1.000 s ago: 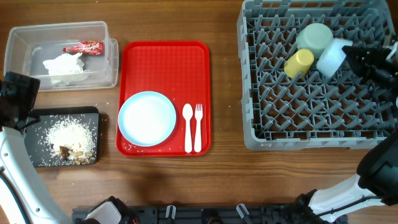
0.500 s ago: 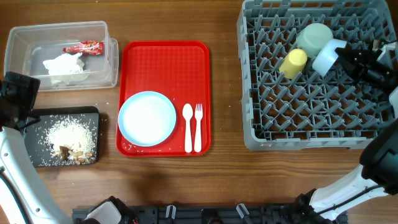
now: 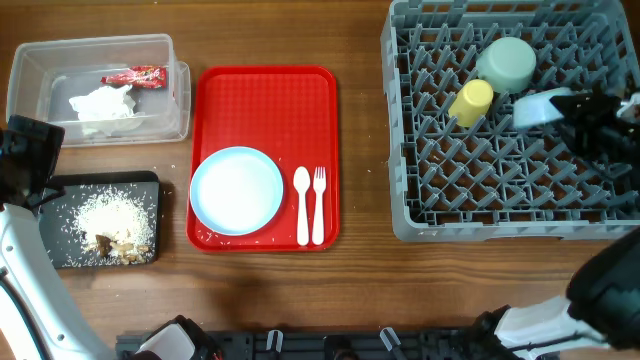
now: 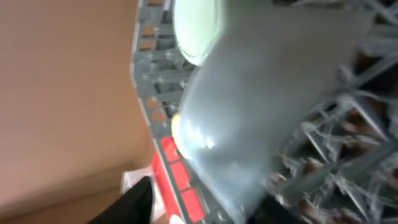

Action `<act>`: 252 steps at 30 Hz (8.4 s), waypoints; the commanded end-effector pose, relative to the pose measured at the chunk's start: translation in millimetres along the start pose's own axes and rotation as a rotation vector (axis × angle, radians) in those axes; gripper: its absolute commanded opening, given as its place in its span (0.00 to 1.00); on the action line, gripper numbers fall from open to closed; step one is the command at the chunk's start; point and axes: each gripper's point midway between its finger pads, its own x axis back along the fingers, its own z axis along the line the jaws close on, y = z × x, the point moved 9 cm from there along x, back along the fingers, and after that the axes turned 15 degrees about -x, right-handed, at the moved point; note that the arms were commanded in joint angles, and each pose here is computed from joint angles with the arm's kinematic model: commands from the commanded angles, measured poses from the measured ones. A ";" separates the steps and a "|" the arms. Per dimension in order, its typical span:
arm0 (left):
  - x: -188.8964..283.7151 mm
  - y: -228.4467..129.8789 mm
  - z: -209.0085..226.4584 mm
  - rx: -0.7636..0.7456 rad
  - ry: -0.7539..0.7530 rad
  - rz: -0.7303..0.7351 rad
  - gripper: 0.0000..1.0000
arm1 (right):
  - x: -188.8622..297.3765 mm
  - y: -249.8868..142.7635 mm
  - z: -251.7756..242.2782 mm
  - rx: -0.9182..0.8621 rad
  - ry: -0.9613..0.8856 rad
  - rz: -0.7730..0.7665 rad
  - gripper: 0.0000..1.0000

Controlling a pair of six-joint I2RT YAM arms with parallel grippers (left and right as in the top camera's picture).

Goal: Sort waste into correct bins and load items into the dishwasher rack

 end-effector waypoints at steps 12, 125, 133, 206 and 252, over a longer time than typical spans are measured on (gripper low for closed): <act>3.8 3.3 0.2 0.004 -0.005 -0.017 1.00 | 51.9 -44.8 72.8 0.276 -0.169 -0.501 0.18; 3.8 3.3 0.2 0.004 -0.005 -0.017 1.00 | -239.5 -394.1 -71.4 1.040 -0.900 0.330 0.17; 3.8 3.3 0.2 0.004 -0.005 -0.017 1.00 | -235.1 -391.9 -29.5 1.071 -0.901 0.233 0.15; 3.8 3.3 0.2 0.004 -0.005 -0.017 1.00 | -228.4 -424.7 -56.8 1.045 -0.863 0.477 0.48; 3.8 3.3 0.2 0.004 -0.005 -0.017 1.00 | -123.8 -169.6 149.3 0.924 -0.623 -0.122 0.16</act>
